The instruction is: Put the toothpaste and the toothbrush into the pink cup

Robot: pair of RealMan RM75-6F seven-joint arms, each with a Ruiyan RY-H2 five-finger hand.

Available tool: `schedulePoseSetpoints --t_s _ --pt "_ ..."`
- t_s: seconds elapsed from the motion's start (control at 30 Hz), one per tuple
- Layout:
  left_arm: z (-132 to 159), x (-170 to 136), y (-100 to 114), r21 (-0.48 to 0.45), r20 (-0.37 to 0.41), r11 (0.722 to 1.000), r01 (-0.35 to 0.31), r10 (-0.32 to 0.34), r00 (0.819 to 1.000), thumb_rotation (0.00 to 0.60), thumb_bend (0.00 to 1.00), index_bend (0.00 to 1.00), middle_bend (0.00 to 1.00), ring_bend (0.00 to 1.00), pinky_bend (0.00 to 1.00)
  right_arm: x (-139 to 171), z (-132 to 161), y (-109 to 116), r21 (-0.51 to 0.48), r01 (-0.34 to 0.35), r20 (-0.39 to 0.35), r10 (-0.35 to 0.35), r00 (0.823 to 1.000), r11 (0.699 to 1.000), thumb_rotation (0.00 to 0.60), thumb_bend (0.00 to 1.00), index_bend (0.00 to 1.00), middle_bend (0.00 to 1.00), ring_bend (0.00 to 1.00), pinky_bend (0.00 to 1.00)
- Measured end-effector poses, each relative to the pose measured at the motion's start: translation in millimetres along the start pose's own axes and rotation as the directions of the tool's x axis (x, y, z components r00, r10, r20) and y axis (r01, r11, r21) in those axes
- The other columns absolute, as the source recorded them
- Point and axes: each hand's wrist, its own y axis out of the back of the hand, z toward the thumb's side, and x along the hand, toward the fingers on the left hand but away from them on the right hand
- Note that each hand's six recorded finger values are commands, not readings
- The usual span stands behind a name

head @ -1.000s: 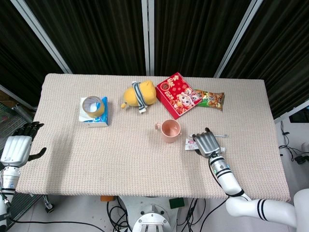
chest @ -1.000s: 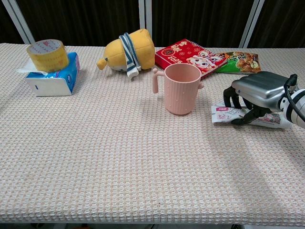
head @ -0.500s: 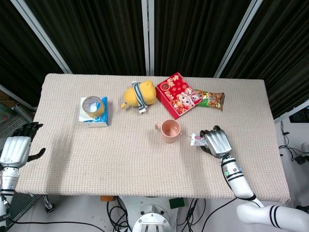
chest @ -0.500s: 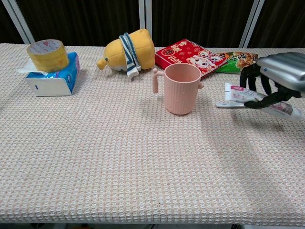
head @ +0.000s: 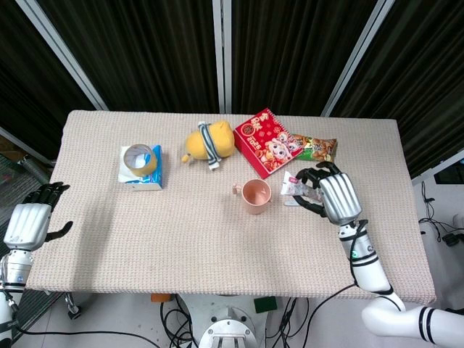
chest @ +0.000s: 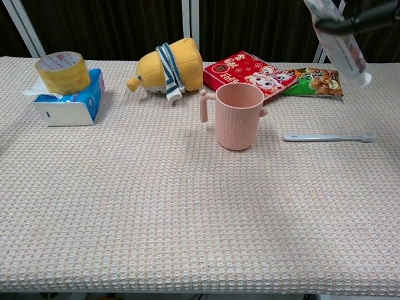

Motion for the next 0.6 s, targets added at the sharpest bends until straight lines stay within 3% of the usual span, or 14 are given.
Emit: schedulePoseSetpoints --t_s 0.13,0.27,0.6 --pt "-4.5 -1.6 1.1 -0.004 -0.012 1.000 -0.003 0.003 1.000 0.571 0.21 0.16 0.14 0.12 0.24 -18.1 17.7 -5.1 -0.169 0.042 -0.031 -0.048 0.998 0.985 0.600 0.78 0.77 0.63 0.58 0.33" --pt "-8.9 -2.4 0.8 -0.004 -0.023 1.000 -0.001 0.001 1.000 0.570 0.21 0.16 0.14 0.12 0.24 -35.8 29.3 -24.0 -0.322 0.062 -0.038 -0.078 0.996 0.945 0.600 0.78 0.76 0.63 0.58 0.31" --pt "-23.8 -2.8 -7.8 0.011 -0.074 1.000 0.015 -0.014 0.997 0.575 0.21 0.16 0.14 0.12 0.24 -59.9 33.5 -62.3 -0.496 0.067 -0.002 -0.079 0.997 0.866 0.600 0.77 0.77 0.63 0.58 0.31"
